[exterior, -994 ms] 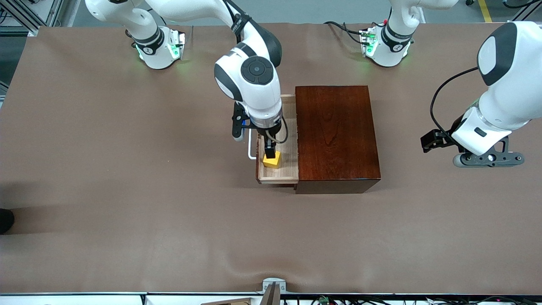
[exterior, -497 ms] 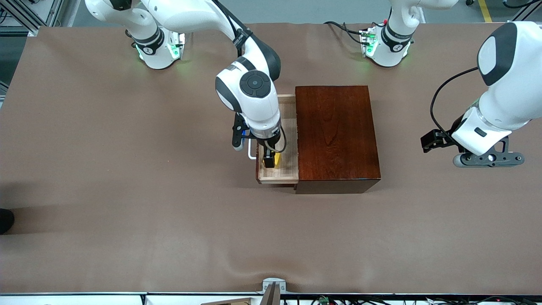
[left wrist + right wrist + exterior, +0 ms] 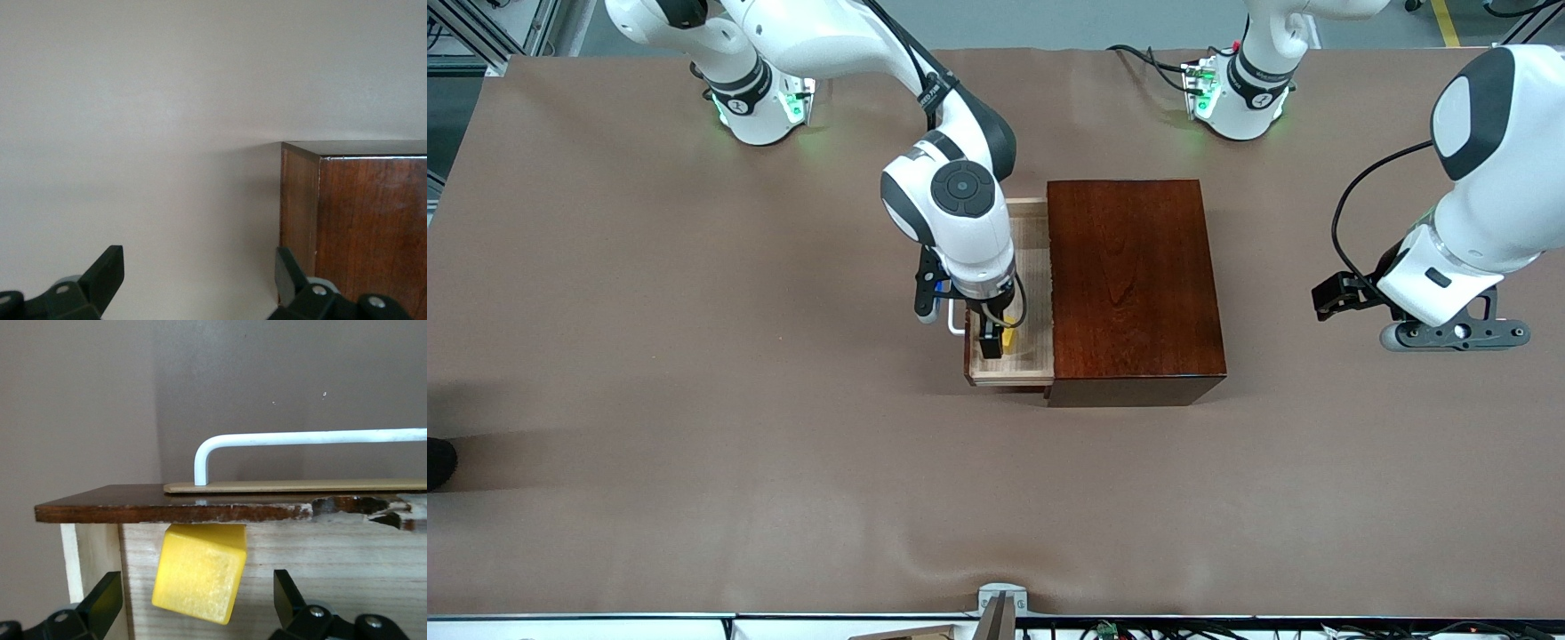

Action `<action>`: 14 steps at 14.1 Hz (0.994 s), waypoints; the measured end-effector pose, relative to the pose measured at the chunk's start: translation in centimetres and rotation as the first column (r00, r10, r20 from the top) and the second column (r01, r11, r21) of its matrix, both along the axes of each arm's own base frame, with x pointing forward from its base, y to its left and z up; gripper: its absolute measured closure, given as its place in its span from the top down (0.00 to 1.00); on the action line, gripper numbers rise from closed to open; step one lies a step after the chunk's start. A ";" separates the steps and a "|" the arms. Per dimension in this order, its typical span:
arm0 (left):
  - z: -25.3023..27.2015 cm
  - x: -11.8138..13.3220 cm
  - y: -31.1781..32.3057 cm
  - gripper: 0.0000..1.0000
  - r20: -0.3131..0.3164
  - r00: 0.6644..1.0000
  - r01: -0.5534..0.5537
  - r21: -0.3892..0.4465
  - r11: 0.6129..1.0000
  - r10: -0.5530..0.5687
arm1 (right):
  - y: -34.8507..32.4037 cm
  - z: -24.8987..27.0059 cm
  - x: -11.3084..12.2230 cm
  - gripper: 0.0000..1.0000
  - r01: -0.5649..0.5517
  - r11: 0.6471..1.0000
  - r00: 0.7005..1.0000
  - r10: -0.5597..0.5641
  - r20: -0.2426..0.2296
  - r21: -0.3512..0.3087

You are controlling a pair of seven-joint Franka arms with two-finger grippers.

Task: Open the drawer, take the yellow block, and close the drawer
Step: 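Close the right gripper on the yellow cube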

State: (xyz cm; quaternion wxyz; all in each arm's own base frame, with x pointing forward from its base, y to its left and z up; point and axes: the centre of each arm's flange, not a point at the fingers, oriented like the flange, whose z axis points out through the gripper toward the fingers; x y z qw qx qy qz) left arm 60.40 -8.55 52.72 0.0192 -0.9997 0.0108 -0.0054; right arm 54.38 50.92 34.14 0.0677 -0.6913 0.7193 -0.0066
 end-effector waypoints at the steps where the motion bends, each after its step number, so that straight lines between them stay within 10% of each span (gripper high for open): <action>1: 0.0 0.0 0.0 1.00 0.000 1.000 0.000 0.000 1.000 0.000 | 0.0 -0.2 0.0 1.00 0.000 1.000 1.000 0.000 -0.002 -0.002; 11: 0.0 0.0 -0.1 1.00 0.000 1.000 0.002 0.000 1.000 -0.002 | -0.2 -2.3 0.6 0.96 0.003 1.000 1.000 -0.003 0.000 -0.006; 14: 0.0 0.0 -0.2 1.00 0.000 1.000 0.002 0.000 1.000 -0.002 | -0.1 -2.1 0.5 0.63 -0.003 1.000 1.000 0.003 0.002 -0.004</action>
